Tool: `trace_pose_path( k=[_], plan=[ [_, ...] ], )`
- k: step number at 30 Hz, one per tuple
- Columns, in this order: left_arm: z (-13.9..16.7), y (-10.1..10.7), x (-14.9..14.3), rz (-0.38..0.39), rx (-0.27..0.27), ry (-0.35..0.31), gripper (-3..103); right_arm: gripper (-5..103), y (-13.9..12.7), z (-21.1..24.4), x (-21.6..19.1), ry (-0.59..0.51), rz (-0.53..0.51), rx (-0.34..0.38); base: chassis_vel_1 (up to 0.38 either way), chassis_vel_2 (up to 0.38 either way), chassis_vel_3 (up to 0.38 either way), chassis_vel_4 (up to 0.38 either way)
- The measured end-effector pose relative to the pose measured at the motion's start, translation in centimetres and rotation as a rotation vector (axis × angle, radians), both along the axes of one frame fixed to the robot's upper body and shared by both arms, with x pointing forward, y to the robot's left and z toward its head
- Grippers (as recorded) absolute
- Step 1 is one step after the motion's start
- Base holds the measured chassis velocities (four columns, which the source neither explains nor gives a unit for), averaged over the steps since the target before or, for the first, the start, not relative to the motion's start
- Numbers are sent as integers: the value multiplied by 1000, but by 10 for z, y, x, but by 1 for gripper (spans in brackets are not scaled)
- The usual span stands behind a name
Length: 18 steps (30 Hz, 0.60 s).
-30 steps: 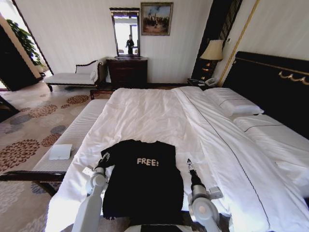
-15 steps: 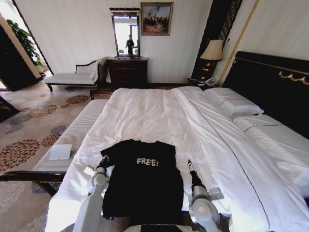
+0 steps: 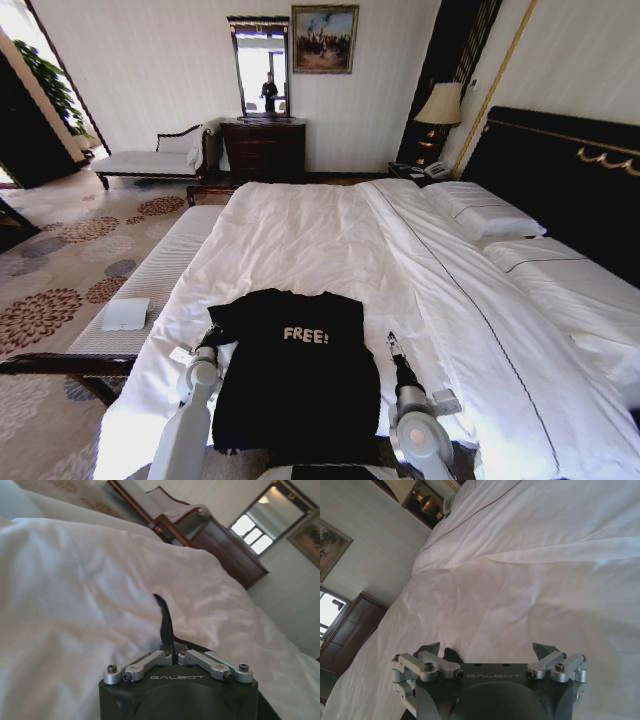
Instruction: Fold the clothes on the bed.
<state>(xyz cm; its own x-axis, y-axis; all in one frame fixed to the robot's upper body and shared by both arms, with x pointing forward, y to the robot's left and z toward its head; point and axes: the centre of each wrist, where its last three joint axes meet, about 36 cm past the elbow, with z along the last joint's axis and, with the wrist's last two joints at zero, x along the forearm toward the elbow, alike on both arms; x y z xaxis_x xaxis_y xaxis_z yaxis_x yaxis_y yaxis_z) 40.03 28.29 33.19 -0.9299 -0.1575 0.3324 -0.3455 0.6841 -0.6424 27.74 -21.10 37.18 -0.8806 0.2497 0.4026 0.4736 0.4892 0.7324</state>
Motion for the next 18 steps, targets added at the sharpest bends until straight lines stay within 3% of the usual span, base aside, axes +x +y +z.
trace_pose_path(
  k=[4, 8, 18],
  plan=[
    [11, -26, -6, -112, -4, -93, 0, 100, 0, -3, 0, 8, 0, -2, 0, 0, 0, 0],
    [12, -45, -5, -172, -22, -129, 0, 100, -1, -5, 1, 12, 0, -5, 0, 0, 0, 0],
    [-10, -84, 8, -261, -20, -113, 0, 100, -5, -7, 4, 12, -9, -18, 0, 0, 0, 0]
  ],
)
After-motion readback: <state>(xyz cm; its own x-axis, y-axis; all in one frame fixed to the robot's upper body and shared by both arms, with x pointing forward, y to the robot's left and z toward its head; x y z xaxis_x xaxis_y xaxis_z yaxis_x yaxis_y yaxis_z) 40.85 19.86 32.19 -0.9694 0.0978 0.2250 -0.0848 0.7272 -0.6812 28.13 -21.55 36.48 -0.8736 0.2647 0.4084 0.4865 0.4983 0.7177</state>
